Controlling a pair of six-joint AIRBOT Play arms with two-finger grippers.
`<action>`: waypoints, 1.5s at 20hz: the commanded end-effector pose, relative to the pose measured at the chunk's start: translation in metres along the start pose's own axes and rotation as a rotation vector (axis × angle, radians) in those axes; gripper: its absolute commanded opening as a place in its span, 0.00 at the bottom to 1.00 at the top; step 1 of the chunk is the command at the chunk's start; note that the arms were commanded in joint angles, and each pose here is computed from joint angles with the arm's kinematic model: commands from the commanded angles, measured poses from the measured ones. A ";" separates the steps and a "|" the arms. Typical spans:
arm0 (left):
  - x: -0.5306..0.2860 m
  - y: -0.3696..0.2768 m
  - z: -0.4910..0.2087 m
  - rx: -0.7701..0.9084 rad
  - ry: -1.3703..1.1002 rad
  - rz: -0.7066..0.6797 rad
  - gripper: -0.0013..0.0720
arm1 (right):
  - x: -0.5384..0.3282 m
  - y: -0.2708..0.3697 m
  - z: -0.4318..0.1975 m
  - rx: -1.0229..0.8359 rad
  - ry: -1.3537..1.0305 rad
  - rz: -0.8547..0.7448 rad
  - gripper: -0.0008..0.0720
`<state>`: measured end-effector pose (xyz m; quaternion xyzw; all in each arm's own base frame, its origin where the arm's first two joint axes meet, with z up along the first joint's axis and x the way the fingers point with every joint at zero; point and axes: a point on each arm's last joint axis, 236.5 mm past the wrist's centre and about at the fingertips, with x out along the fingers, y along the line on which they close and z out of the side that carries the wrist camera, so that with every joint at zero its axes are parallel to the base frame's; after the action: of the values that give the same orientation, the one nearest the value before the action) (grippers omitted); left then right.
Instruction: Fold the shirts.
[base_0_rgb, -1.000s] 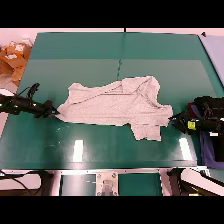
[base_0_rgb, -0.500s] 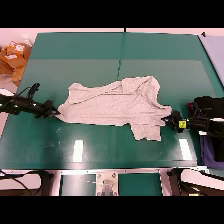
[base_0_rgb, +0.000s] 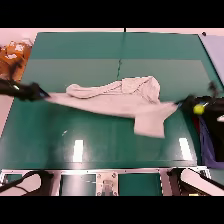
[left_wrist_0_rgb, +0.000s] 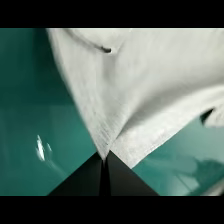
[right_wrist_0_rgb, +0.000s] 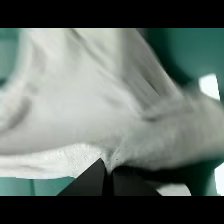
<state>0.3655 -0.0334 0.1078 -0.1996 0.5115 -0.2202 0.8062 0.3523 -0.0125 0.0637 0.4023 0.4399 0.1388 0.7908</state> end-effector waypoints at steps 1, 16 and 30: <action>-0.125 -0.112 0.053 0.234 -0.367 0.028 0.04 | -0.106 0.177 0.031 -0.337 -0.263 0.179 0.03; -0.305 -0.269 0.022 0.516 -0.894 0.129 0.04 | -0.274 0.363 -0.029 -0.707 -0.784 0.102 0.03; 0.069 0.067 0.077 -0.191 -0.396 -0.063 0.04 | 0.125 0.009 0.097 -0.139 -0.183 -0.073 0.03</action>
<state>0.4423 -0.0244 0.1163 -0.2919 0.3456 -0.1835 0.8728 0.4635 0.0152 0.1049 0.3483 0.3221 0.1215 0.8719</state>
